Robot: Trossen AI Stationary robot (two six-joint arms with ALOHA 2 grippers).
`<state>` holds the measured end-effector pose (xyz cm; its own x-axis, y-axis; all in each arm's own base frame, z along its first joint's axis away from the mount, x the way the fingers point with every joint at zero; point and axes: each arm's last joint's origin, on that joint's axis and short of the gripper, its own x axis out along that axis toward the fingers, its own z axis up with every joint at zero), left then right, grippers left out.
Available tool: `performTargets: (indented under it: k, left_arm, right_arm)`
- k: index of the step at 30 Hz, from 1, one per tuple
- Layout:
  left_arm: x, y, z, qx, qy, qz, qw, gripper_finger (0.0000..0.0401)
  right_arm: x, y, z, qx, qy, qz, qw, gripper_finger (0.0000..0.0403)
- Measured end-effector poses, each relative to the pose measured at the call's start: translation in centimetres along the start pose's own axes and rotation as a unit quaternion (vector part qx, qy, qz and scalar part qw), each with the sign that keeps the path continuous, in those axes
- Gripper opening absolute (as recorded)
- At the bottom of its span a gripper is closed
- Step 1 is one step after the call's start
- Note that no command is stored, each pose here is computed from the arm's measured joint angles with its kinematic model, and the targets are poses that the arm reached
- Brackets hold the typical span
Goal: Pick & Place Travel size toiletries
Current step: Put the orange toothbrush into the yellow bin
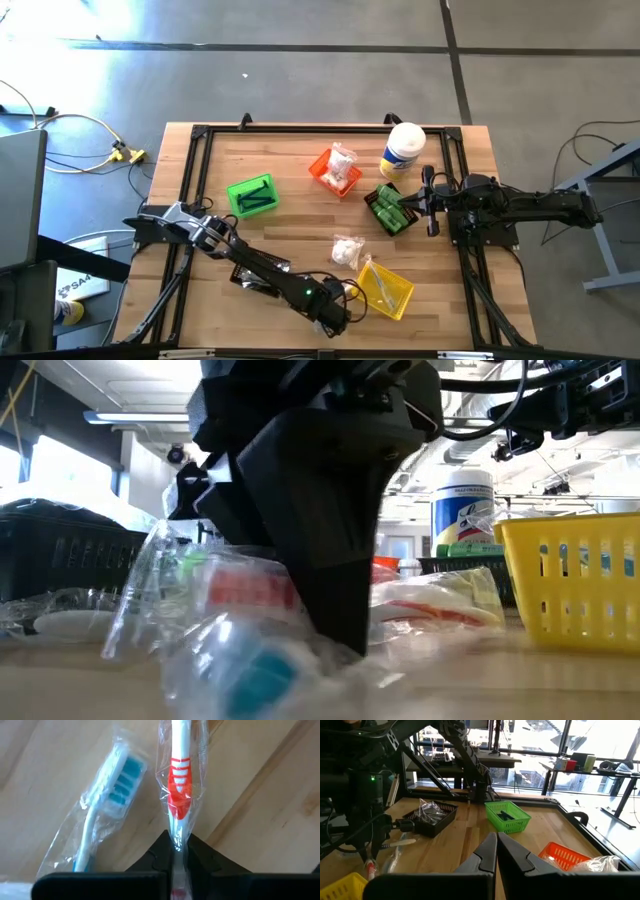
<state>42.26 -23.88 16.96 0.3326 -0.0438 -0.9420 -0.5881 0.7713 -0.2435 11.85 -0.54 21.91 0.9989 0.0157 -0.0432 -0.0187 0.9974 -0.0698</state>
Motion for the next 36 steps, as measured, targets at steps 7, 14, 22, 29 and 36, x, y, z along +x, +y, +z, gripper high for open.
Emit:
performTargets:
  k: [7,14,22,29,36]
  left_arm:
    - [-3.2,0.4,0.3,-0.005,-0.012,0.006,1.000,0.0026]
    - [-7.1,1.4,0.5,0.002,-0.020,0.027,0.999,0.0026]
    - [-12.8,4.6,0.9,0.033,-0.081,0.131,0.988,0.0026]
    - [-16.7,6.4,1.4,0.085,-0.187,0.195,0.959,0.0026]
    - [-16.5,6.6,2.3,0.095,-0.242,0.212,0.942,0.0026]
  right_arm:
    - [0.0,0.0,-0.1,0.000,0.002,0.000,1.000,0.0005]
    - [0.0,0.0,-0.1,-0.002,0.004,0.000,1.000,0.0005]
    - [0.0,0.0,-0.1,-0.002,0.006,-0.001,1.000,0.0005]
    - [0.0,0.0,-0.1,-0.004,0.006,-0.002,1.000,0.0005]
    - [0.0,-0.2,0.0,-0.014,0.001,-0.028,1.000,0.0005]
